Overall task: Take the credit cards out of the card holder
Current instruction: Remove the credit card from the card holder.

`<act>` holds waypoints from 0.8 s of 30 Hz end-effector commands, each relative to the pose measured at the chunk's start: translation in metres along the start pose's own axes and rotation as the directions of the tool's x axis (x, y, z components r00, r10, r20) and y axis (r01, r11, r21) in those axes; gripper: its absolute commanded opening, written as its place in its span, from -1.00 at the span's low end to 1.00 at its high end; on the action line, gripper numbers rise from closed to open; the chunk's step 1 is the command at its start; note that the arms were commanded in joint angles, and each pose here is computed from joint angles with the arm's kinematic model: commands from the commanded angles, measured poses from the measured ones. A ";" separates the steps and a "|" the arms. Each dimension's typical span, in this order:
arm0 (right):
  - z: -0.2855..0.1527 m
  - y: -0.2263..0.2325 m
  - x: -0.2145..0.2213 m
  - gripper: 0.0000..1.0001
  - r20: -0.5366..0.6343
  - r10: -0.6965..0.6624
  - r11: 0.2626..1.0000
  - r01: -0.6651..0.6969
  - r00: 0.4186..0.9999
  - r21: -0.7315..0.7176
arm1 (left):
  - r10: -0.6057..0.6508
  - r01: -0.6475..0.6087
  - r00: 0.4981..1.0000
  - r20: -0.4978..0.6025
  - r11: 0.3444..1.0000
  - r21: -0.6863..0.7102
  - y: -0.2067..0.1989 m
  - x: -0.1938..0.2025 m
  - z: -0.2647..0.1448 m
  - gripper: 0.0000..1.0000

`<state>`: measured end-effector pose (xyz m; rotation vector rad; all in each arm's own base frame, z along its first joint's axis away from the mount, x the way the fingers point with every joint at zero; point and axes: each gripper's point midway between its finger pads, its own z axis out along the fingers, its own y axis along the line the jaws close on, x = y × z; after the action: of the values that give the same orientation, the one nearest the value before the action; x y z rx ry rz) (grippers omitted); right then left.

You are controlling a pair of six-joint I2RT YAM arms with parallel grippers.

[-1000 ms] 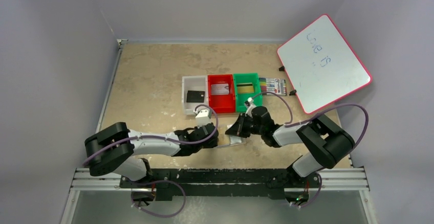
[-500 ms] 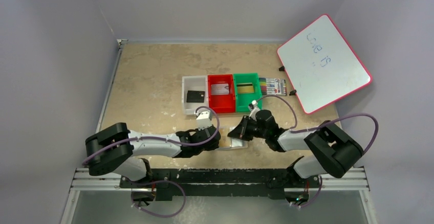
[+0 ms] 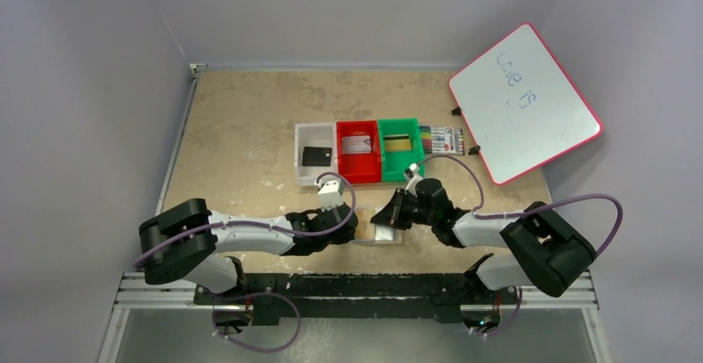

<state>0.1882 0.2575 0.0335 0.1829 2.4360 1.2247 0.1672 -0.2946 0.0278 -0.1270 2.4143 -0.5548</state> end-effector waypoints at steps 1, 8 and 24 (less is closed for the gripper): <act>-0.003 0.005 -0.005 -0.96 0.014 -0.014 0.999 0.014 1.000 -0.032 | 0.020 -0.020 1.000 0.004 0.999 -0.033 0.004 0.000 0.000 -0.99; -0.007 0.010 -0.005 -0.88 -0.010 0.000 0.994 -0.001 1.000 -0.111 | 0.031 -0.031 1.000 0.004 0.998 -0.049 0.006 0.000 0.001 -1.00; -0.001 0.002 -0.015 -0.13 0.020 -0.038 0.997 0.039 0.999 -0.061 | -0.093 0.068 0.976 0.197 0.989 0.130 -0.029 -0.059 -0.036 -0.32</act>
<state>0.1887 0.2489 0.0270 0.1813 2.4326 1.2784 0.1752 -0.2928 0.0621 -0.1684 2.3228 -0.6208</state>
